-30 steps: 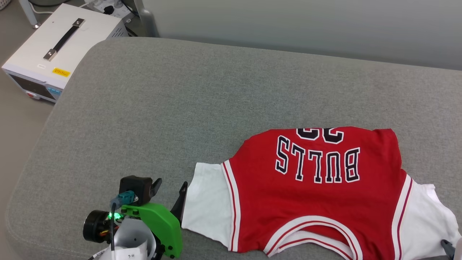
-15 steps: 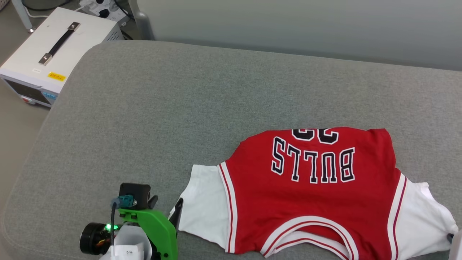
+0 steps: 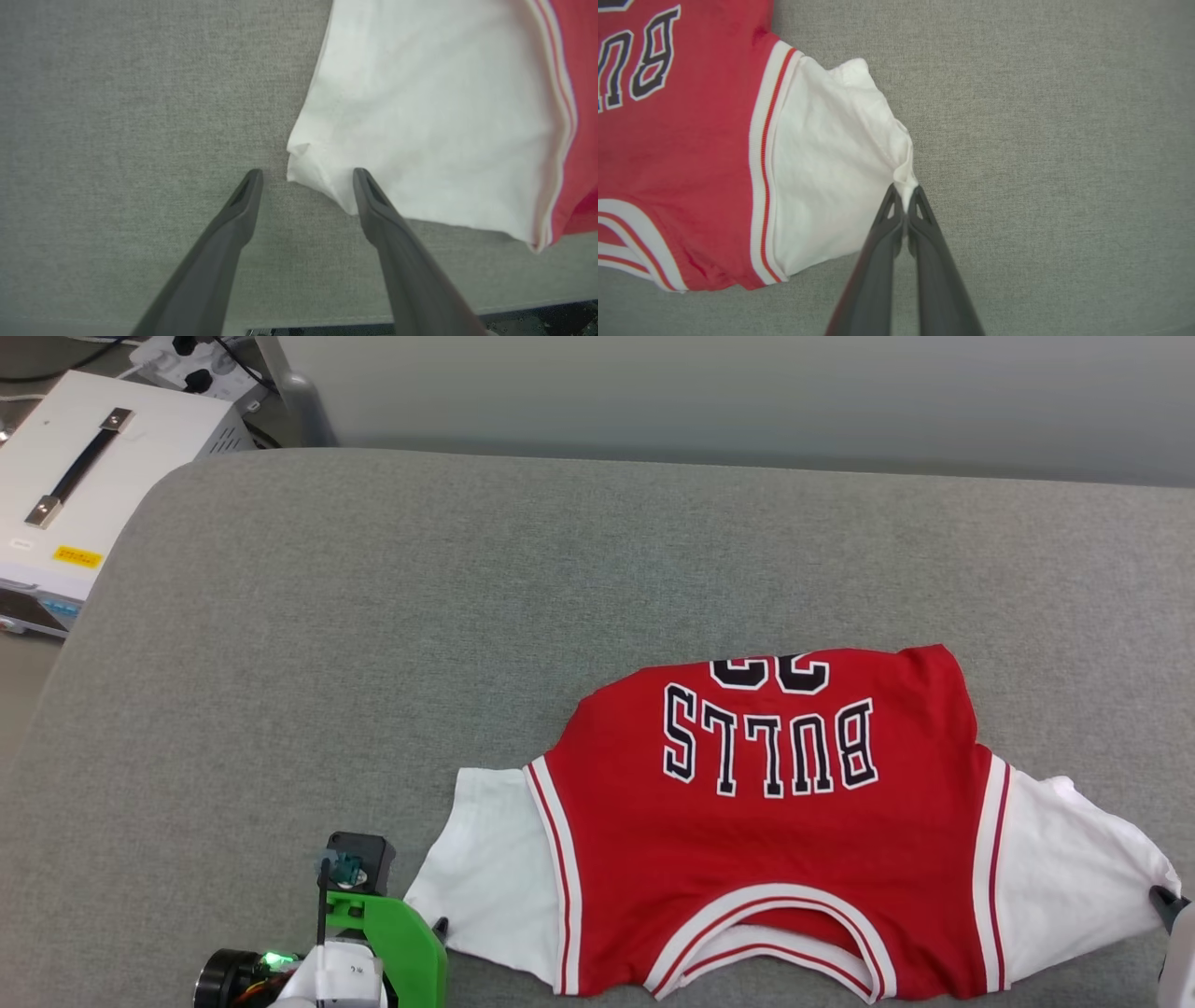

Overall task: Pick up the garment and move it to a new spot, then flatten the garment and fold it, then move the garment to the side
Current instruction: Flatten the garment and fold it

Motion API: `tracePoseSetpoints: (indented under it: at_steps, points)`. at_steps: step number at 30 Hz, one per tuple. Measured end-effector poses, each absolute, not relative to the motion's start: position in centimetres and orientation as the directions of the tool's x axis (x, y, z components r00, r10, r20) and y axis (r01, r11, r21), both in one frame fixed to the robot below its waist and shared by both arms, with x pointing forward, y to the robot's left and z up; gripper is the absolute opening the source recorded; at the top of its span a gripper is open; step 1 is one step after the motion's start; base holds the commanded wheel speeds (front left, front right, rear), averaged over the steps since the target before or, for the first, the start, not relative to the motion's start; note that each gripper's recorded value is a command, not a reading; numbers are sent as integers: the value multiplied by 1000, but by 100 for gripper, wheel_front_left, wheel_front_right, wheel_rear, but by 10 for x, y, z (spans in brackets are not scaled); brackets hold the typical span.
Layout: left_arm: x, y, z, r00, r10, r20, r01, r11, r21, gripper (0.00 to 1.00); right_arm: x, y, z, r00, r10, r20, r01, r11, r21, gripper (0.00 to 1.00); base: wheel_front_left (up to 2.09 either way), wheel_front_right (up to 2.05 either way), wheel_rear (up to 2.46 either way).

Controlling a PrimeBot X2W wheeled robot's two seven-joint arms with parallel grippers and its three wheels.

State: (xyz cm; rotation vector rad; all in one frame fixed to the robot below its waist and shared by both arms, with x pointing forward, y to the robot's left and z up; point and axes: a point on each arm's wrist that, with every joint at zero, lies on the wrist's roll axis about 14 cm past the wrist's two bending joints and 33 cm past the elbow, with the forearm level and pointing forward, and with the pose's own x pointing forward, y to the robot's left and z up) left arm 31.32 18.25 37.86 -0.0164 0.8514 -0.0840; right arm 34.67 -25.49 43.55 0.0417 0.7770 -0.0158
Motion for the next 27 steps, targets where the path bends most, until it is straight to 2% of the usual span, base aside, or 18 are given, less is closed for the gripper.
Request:
tracePoseSetpoints:
  at_steps: [5, 10, 11, 12, 13, 16, 20, 27]
  points:
    - [326, 187, 365, 629, -45, -776, 72, 997, 1, 100, 344, -253, 434, 700, 3, -714, 30, 999, 34, 0, 0, 0, 0]
    - [327, 183, 354, 587, -62, -807, 96, 995, -7, 100, 342, -255, 430, 688, -3, -725, 39, 999, 34, 0, 0, 0, 0]
    - [326, 181, 352, 570, -70, -819, 102, 995, -15, 29, 341, -255, 429, 687, -4, -727, 41, 999, 33, 0, 0, 0, 0]
    - [326, 180, 351, 556, -82, -827, 107, 994, -26, 11, 341, -256, 429, 685, -5, -729, 43, 999, 33, 0, 0, 0, 0]
    - [326, 178, 351, 543, -92, -834, 109, 993, -39, 0, 340, -256, 429, 683, -6, -730, 43, 999, 33, 0, 0, 0, 0]
    - [322, 172, 350, 513, -120, -850, 125, 990, -64, 0, 340, -257, 429, 684, -7, -729, 44, 998, 32, 0, 0, 0, 0]
    - [321, 171, 353, 524, -123, -843, 121, 990, -70, 0, 339, -257, 431, 687, -8, -726, 46, 998, 32, 0, 0, 0, 0]
    - [323, 176, 376, 625, -113, -772, 89, 993, -73, 0, 342, -263, 444, 727, -21, -687, 47, 999, 19, 0, 0, 0, 0]
